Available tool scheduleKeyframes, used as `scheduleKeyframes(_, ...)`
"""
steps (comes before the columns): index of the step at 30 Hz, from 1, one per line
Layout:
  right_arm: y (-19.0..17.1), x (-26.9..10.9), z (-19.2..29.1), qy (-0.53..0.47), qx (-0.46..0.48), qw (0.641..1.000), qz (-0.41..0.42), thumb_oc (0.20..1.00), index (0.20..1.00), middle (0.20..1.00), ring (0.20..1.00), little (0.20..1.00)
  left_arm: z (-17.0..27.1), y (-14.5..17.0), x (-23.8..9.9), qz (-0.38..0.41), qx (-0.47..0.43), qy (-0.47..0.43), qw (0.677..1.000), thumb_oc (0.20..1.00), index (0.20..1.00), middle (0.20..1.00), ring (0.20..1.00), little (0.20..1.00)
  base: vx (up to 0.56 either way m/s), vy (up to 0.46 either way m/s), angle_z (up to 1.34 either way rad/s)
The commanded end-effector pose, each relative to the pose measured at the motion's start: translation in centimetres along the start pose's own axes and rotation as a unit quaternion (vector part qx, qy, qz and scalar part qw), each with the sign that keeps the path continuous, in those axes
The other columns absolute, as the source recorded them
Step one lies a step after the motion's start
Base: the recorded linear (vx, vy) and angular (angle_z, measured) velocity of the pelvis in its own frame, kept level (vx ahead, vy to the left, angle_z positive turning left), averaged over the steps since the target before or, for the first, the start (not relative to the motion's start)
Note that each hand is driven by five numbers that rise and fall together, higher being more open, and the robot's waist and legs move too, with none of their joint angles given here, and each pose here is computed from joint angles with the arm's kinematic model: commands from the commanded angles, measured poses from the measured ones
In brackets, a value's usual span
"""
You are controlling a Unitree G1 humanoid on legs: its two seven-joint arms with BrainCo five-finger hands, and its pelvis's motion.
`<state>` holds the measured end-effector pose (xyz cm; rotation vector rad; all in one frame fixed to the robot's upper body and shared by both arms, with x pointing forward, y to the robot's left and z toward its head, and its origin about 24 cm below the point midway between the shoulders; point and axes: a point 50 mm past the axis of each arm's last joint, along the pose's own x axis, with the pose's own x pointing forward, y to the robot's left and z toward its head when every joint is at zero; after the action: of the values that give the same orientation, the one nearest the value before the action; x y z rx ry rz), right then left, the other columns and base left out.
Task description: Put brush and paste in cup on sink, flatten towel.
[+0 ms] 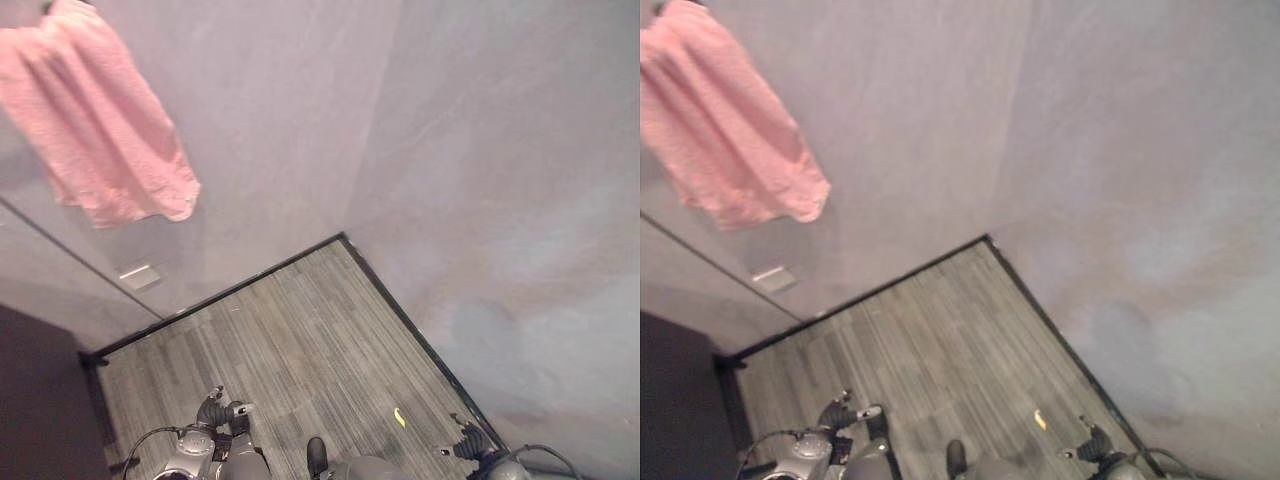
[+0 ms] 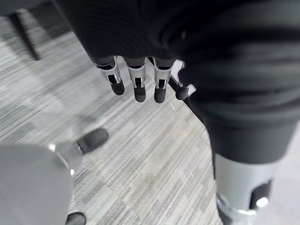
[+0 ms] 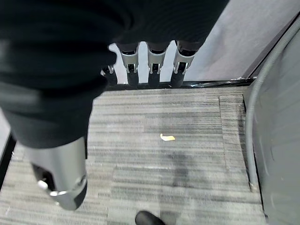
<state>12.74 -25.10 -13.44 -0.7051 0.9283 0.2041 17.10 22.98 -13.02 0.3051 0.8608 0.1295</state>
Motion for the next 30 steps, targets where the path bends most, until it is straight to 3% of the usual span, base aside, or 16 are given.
scheduleKeyframes(1,1.1,-0.3,0.4,-0.015,0.014,1.0,0.005,1.0,1.0,1.0,1.0,1.0,1.1,2.1,0.3,0.025,0.026,-0.028,0.999,1.0,1.0,1.0,1.0,1.0,0.02,0.086,0.05)
scheduleKeyframes(30,1.7,-0.1,0.1,0.004,0.037,0.999,0.017,1.0,1.0,1.0,1.0,1.0,-1.1,1.4,-0.4,-0.003,0.053,0.001,0.999,1.0,1.0,1.0,1.0,1.0,0.05,0.097,0.06)
